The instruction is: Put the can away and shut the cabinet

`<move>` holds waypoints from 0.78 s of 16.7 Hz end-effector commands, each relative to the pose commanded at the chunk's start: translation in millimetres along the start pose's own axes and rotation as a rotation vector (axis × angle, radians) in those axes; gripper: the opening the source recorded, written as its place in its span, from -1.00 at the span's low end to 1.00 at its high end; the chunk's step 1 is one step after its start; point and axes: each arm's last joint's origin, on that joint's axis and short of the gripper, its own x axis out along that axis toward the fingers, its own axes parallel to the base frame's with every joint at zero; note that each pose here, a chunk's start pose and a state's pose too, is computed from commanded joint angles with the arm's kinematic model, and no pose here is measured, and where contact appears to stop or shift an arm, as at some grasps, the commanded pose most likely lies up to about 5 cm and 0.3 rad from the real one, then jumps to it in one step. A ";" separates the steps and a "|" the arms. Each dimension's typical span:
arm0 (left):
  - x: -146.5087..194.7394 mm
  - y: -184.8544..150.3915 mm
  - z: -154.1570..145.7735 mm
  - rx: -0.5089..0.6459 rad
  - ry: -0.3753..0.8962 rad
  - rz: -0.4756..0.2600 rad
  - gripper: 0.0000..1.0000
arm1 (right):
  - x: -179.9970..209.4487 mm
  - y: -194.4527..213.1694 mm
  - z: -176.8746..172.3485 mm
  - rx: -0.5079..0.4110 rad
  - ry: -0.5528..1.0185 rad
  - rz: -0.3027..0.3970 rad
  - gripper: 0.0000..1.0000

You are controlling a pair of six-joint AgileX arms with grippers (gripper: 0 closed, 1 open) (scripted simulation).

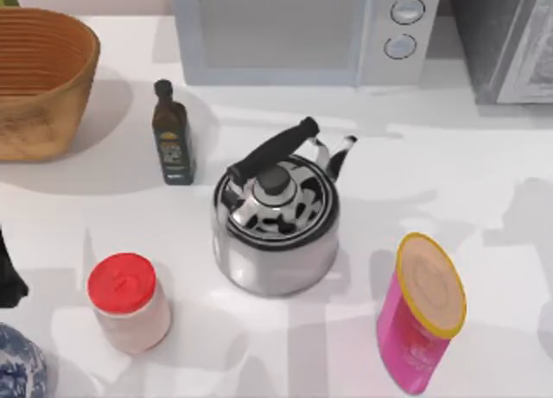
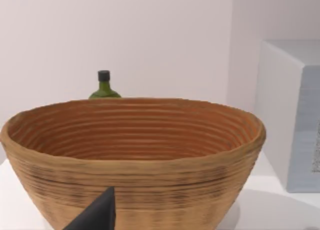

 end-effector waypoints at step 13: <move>0.0 0.0 0.0 0.000 0.000 0.000 1.00 | 113.0 30.5 209.3 0.002 -0.038 -0.032 -1.00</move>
